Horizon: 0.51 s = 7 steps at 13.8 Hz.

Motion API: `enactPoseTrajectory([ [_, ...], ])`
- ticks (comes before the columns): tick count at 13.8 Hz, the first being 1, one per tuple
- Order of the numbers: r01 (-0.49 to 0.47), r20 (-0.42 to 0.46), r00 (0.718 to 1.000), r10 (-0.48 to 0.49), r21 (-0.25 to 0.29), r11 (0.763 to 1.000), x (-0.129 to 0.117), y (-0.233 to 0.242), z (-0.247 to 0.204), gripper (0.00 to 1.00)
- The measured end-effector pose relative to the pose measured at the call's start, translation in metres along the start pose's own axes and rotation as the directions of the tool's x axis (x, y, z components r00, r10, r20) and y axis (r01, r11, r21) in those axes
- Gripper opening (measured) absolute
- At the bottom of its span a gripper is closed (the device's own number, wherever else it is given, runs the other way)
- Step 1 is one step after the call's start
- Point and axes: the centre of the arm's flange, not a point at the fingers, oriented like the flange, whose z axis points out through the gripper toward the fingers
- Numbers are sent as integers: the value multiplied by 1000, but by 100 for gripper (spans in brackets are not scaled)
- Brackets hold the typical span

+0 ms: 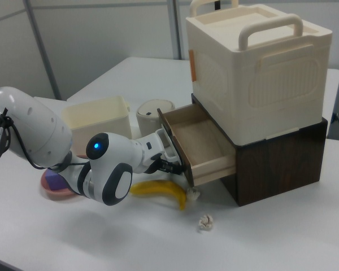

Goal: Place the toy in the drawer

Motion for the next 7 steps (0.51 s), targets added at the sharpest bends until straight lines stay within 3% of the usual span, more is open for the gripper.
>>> enactPoseTrajectory([
  [7,-4,-20,1000,4,-11,1000,10,6,4,70],
])
